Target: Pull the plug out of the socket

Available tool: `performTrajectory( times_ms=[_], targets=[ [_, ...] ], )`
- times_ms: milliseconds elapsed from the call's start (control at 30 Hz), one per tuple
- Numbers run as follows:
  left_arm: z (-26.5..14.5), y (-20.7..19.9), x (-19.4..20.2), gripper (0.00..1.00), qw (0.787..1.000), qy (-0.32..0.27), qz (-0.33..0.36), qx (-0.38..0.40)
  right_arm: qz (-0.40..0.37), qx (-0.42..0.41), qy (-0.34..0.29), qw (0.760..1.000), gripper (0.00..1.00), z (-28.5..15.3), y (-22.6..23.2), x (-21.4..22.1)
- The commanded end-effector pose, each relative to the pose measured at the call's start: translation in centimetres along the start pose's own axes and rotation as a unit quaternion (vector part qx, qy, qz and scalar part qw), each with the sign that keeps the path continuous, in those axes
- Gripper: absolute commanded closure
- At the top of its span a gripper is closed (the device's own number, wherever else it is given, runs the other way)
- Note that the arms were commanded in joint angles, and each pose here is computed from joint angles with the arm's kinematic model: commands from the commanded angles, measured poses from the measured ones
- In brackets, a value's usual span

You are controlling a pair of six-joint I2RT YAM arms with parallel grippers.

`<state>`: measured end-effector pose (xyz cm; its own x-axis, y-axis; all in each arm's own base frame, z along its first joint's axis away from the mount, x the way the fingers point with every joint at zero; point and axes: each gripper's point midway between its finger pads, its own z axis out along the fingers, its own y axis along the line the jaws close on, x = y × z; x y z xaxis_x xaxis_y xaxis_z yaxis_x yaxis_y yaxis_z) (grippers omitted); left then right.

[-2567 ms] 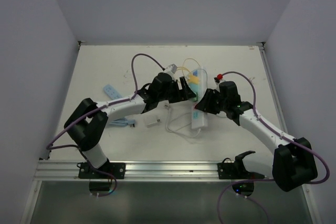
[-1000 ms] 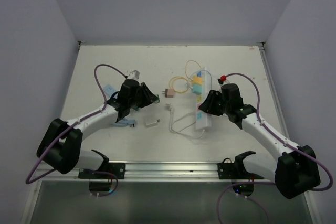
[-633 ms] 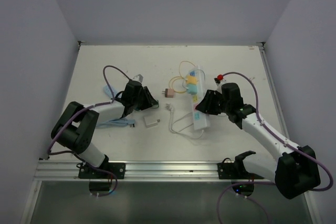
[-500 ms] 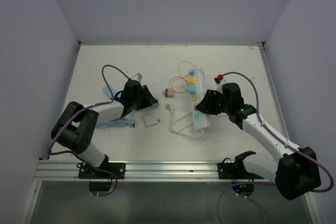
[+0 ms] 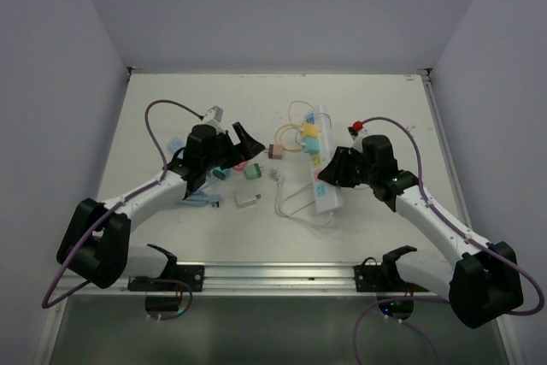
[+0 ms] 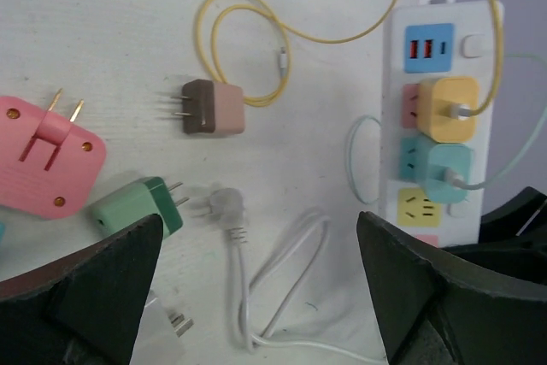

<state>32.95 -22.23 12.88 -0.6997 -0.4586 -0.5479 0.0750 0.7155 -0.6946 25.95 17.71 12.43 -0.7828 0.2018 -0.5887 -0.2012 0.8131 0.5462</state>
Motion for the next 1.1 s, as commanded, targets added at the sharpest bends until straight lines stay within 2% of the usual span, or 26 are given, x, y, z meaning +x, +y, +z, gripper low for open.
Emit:
performTrajectory(
  times_ms=[0,67,200,367,467,767,867,967,1000,1067],
  targets=[
    [-1.4,-5.1,-1.5,0.01,0.998,-0.027,0.002,0.056,-0.039,-0.057,-0.076,0.995,1.0,-1.5,4.0,-4.9],
    [-1.7,-7.7,-2.0,0.01,0.996,-0.037,0.008,0.078,-0.038,-0.058,-0.078,0.995,1.0,-1.5,4.1,-5.0],
    [-1.4,-12.6,0.0,0.05,0.992,-0.02,0.015,0.121,-0.034,-0.061,-0.078,0.995,1.0,-1.6,4.5,-5.1],
    [0.1,-16.2,0.1,0.09,0.989,-0.022,0.02,0.143,-0.033,-0.066,-0.082,0.994,1.0,-2.1,5.0,-5.2],
    [1.3,-17.3,0.6,0.1,0.989,-0.019,0.025,0.142,-0.032,-0.067,-0.084,0.994,1.0,-2.2,5.2,-5.3],
    [4.3,-16.7,1.5,0.2,0.995,-0.012,0.021,0.096,-0.035,-0.074,-0.085,0.993,1.0,-2.7,6.0,-5.2],
    [4.8,-16.9,1.4,0.29,0.995,-0.015,0.023,0.094,-0.038,-0.076,-0.085,0.993,1.0,-2.7,6.2,-5.1],
    [4.9,-17.2,1.5,0.42,0.995,-0.014,0.023,0.097,-0.04,-0.075,-0.086,0.993,1.0,-2.7,6.3,-5.1],
    [4.8,-17.3,1.6,0.51,0.995,-0.014,0.024,0.098,-0.04,-0.072,-0.086,0.993,1.0,-2.7,6.2,-5.1],
    [4.6,-17.4,1.7,0.61,0.994,-0.015,0.026,0.101,-0.041,-0.067,-0.086,0.993,1.0,-2.6,5.9,-5.1]
  ],
)
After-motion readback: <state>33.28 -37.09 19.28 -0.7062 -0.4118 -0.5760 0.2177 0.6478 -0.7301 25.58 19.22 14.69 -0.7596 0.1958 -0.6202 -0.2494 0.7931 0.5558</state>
